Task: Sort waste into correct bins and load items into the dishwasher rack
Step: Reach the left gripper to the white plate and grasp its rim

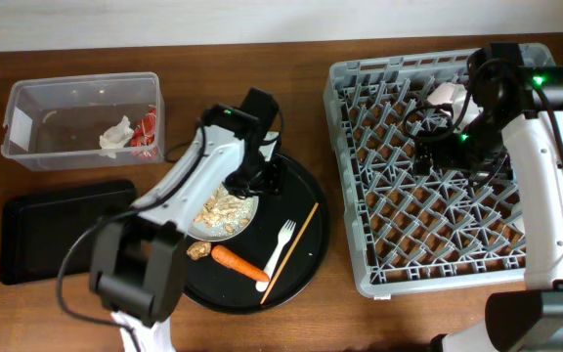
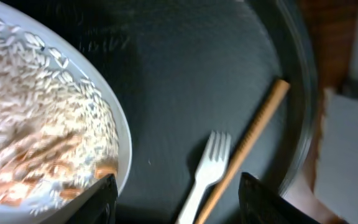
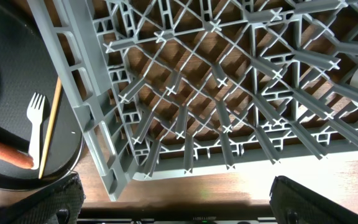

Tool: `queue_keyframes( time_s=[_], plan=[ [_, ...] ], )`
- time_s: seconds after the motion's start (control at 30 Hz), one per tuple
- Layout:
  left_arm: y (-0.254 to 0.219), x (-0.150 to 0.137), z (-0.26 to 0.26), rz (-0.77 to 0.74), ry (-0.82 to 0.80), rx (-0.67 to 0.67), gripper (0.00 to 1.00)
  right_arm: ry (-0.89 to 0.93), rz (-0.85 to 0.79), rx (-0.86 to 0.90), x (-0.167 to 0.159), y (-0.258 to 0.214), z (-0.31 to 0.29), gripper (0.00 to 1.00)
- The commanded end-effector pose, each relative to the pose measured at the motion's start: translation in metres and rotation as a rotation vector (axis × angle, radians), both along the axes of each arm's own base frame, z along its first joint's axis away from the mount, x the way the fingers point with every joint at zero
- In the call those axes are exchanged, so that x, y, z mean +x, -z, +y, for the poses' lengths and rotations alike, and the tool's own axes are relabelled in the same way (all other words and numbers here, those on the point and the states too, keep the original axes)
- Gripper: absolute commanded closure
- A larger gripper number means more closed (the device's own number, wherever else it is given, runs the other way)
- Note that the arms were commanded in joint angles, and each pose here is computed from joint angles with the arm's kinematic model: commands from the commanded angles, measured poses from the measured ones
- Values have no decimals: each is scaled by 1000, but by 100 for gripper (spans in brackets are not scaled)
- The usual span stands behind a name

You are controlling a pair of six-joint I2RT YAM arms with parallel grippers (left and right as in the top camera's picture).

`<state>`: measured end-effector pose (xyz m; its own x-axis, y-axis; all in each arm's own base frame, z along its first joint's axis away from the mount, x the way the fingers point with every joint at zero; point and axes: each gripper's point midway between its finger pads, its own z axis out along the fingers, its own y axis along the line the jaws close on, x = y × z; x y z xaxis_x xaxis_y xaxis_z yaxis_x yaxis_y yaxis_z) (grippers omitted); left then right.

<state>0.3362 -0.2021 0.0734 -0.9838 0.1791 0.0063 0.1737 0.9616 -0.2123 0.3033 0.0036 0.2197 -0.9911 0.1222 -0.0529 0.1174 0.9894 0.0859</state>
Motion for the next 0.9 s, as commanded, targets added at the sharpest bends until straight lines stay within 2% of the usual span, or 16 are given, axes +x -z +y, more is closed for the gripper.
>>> queue_keyframes(
  time_s=[0.0,0.2,0.37,0.87],
  plan=[
    [22,3,4,37,-71,44,38,-1,0,13,0,-1,0,1],
    [26,10,0,17,-74,33,38,0,-2,13,0,-1,0,1],
    [32,10,9,21,-162,82,39,0,-1,13,0,-1,0,1],
    [48,5,-9,-14,-114,71,38,0,1,13,0,-1,0,1]
  ],
)
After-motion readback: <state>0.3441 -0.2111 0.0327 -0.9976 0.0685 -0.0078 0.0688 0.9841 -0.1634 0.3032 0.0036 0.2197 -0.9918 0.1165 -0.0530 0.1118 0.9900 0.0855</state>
